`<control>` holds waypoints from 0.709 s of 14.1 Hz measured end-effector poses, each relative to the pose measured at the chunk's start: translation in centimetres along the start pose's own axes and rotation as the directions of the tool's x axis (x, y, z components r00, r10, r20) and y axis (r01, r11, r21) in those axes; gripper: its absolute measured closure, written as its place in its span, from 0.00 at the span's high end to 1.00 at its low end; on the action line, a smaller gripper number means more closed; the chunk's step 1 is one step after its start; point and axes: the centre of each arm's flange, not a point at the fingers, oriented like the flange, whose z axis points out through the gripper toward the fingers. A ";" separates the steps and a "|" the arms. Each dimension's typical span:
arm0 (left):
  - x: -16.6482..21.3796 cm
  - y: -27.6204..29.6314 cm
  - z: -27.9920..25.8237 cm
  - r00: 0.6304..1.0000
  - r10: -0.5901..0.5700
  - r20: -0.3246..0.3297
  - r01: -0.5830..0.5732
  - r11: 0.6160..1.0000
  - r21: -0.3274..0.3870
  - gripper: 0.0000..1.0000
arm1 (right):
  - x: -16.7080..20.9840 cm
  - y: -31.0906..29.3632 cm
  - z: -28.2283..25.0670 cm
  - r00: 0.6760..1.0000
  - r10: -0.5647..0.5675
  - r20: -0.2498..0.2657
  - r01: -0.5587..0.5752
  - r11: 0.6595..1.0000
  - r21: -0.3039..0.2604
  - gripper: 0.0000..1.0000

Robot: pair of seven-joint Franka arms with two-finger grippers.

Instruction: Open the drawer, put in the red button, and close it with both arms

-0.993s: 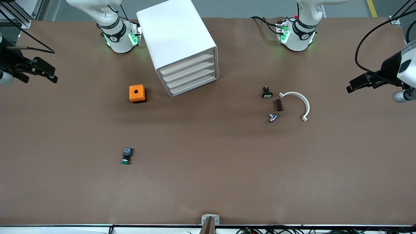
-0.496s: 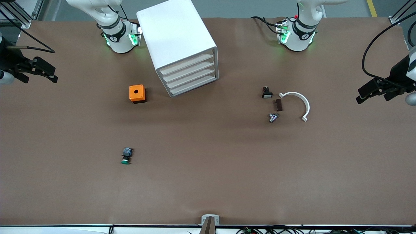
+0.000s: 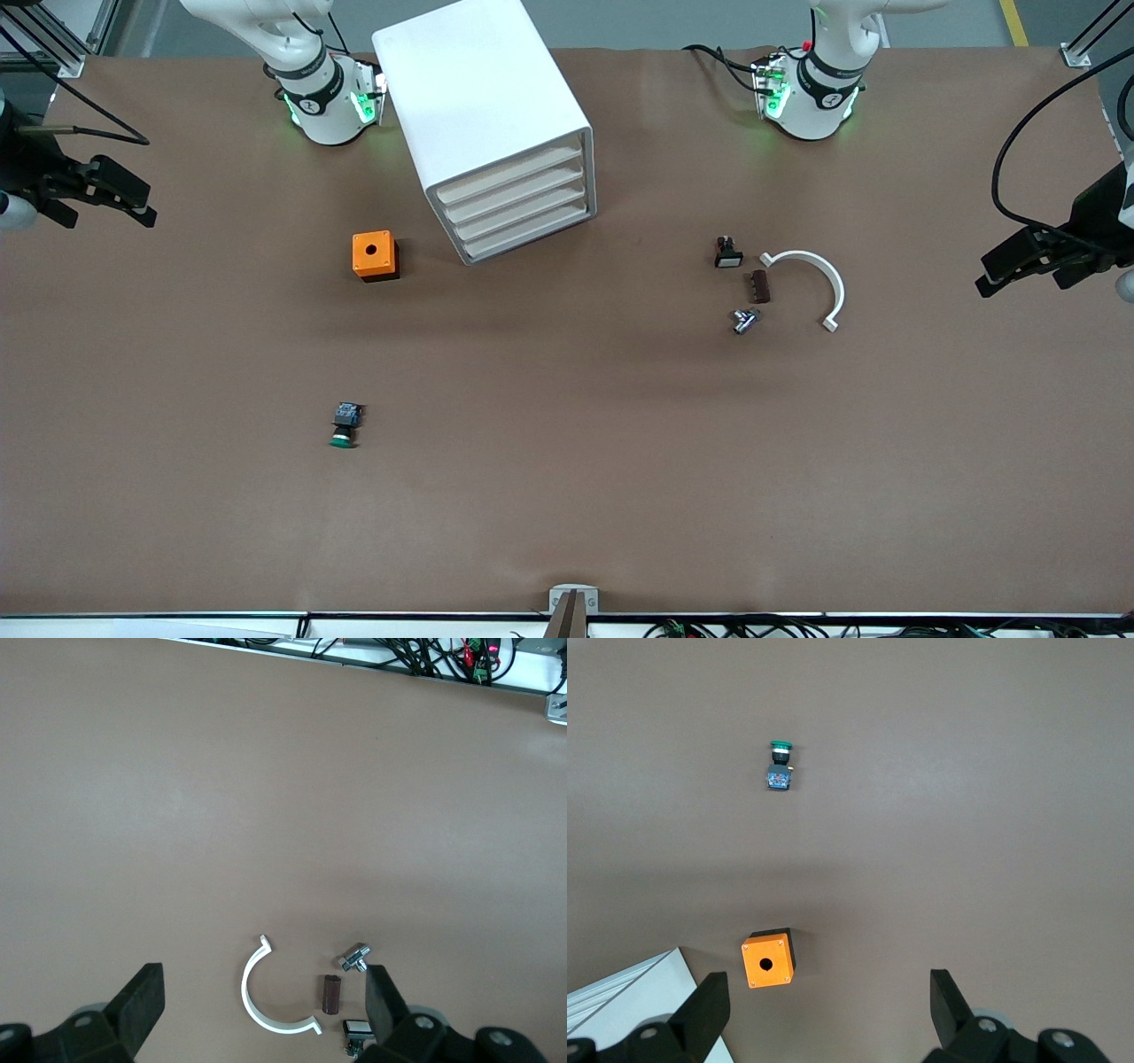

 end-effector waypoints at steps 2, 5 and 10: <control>-0.1 0.0 -0.2 1.000 0.000 0.011 0.000 1.000 0.002 1.00 | 0.1 0.0 -0.1 1.000 0.000 -0.009 0.000 1.000 0.000 1.00; -0.4 0.0 -0.1 1.000 0.002 0.031 -0.002 1.000 0.004 1.00 | 0.1 0.0 -0.1 1.000 0.000 -0.011 0.000 1.000 0.002 1.00; -0.4 0.0 0.1 0.999 0.001 0.043 -0.001 1.000 0.006 1.00 | 0.1 0.0 -0.1 1.000 0.001 -0.009 -0.001 1.000 0.006 1.00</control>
